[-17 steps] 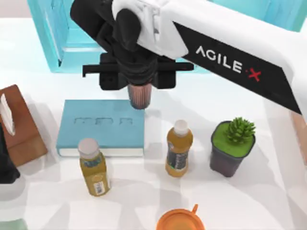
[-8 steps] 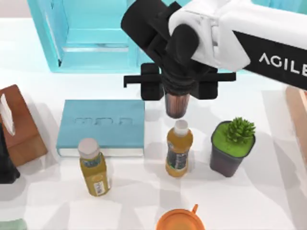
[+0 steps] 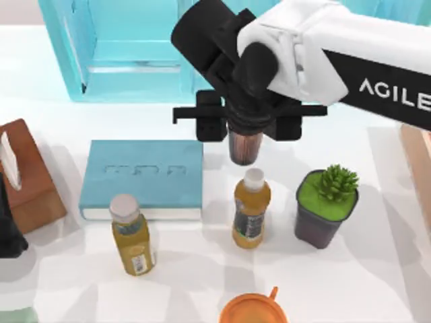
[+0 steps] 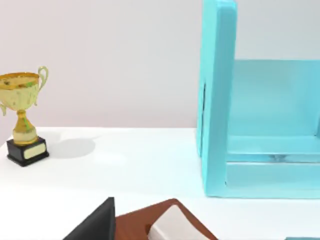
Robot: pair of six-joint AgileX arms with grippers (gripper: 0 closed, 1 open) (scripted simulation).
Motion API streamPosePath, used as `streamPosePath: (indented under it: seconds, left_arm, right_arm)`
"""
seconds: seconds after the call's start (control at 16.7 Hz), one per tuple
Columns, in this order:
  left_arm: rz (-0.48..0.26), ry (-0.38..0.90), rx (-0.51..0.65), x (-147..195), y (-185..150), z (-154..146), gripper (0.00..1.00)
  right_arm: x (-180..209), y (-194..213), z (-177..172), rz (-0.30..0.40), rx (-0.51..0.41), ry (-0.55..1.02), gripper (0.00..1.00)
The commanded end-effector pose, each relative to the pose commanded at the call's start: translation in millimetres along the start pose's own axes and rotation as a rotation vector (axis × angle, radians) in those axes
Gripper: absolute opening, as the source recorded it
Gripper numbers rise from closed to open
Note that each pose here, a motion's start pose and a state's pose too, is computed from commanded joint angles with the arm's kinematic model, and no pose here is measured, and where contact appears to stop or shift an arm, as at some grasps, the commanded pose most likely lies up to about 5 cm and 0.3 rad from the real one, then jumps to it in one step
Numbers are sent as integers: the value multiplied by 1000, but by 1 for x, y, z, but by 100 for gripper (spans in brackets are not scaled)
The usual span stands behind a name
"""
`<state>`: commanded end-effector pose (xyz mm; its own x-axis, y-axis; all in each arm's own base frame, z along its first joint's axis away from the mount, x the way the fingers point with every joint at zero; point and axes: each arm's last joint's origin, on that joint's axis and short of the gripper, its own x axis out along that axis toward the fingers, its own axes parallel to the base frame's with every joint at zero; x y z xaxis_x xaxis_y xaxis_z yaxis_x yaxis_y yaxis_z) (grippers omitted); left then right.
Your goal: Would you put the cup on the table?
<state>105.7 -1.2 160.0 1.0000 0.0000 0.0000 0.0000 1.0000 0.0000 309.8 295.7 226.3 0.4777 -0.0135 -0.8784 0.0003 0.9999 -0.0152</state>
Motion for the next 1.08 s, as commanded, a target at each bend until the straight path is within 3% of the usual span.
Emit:
streamPosePath:
  seconds: [0.3, 0.6, 1.08]
  left_arm:
    - [0, 0, 0, 0, 0, 0, 100]
    - [0, 0, 0, 0, 0, 0, 100]
    - [0, 0, 0, 0, 0, 0, 100]
  right_arm:
    - [42, -1, -8, -4, 1, 5, 0]
    - [49, -2, -9, -5, 1, 7, 0]
    - [49, -2, -9, -5, 1, 7, 60]
